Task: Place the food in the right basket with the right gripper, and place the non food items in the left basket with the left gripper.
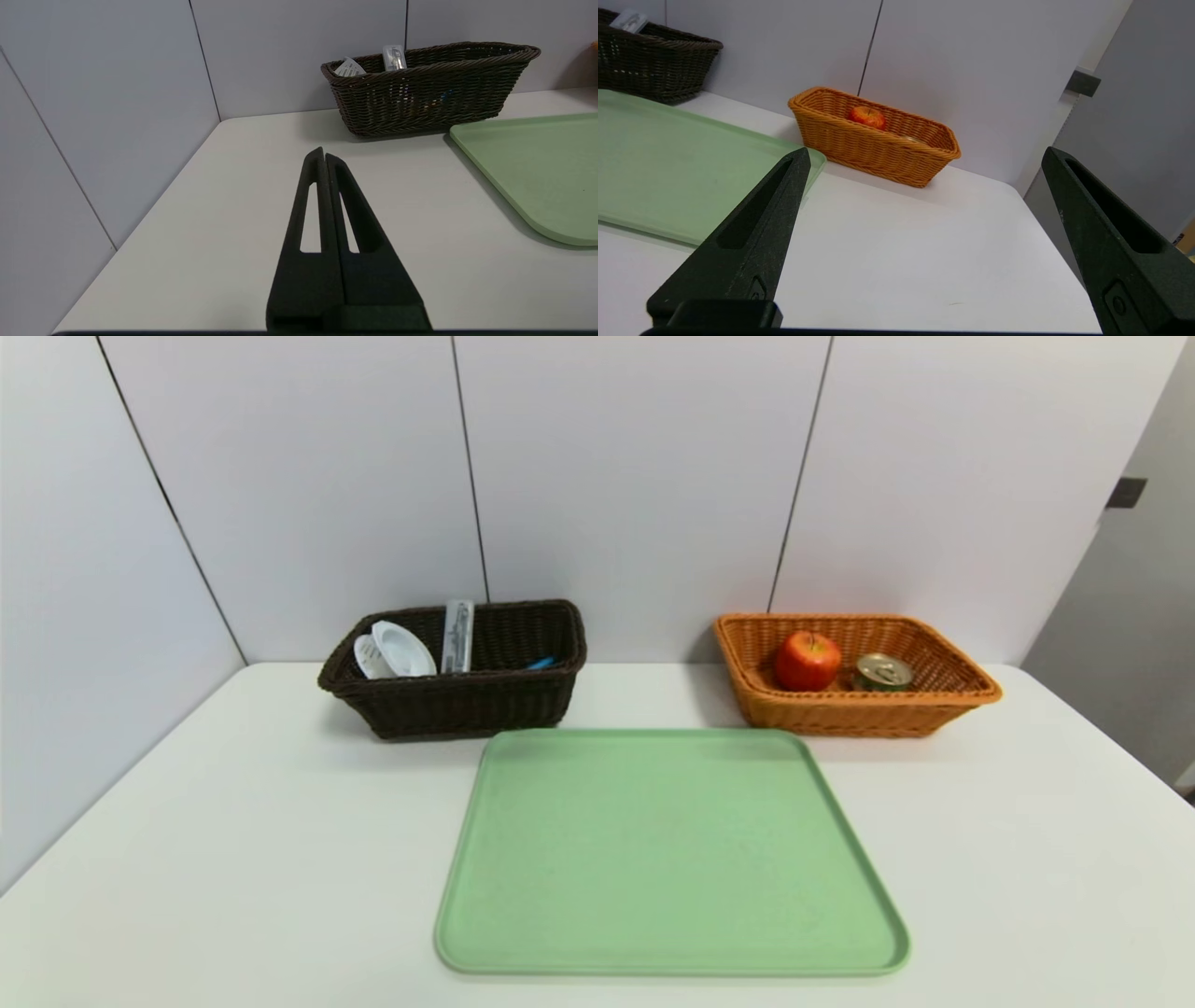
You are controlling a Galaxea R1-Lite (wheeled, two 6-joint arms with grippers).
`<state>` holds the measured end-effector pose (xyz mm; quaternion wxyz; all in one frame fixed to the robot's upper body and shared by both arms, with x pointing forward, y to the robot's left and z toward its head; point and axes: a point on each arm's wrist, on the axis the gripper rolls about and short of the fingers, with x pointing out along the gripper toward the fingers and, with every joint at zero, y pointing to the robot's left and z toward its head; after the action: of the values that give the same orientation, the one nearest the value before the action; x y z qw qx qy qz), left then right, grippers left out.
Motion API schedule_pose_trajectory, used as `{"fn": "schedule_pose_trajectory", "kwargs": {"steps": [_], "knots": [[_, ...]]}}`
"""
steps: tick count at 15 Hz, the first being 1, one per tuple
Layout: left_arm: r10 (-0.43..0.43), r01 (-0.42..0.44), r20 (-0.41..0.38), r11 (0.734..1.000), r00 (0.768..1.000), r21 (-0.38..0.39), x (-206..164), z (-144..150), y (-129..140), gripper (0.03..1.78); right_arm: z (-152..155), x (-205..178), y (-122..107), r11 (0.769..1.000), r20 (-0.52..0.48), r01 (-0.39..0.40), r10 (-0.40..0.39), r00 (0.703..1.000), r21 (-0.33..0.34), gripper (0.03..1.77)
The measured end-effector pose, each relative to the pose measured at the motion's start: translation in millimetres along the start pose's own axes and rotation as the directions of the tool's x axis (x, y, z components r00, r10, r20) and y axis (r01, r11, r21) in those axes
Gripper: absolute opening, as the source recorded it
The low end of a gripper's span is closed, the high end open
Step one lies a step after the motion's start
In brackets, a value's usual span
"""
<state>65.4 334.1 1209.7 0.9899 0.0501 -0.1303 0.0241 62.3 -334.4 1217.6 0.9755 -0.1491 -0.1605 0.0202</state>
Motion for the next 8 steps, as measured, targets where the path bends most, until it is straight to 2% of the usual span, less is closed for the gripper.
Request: {"fn": "schedule_pose_trajectory", "kwargs": {"steps": [8], "knots": [[-0.013, 0.013, -0.020, 1.000, 1.000, -0.004, 0.0, -2.6, -0.5, 0.04, -5.7, 0.4, 1.7, 1.000, -0.019, -0.007, 0.008, 1.000, 0.011, 1.71]]}}
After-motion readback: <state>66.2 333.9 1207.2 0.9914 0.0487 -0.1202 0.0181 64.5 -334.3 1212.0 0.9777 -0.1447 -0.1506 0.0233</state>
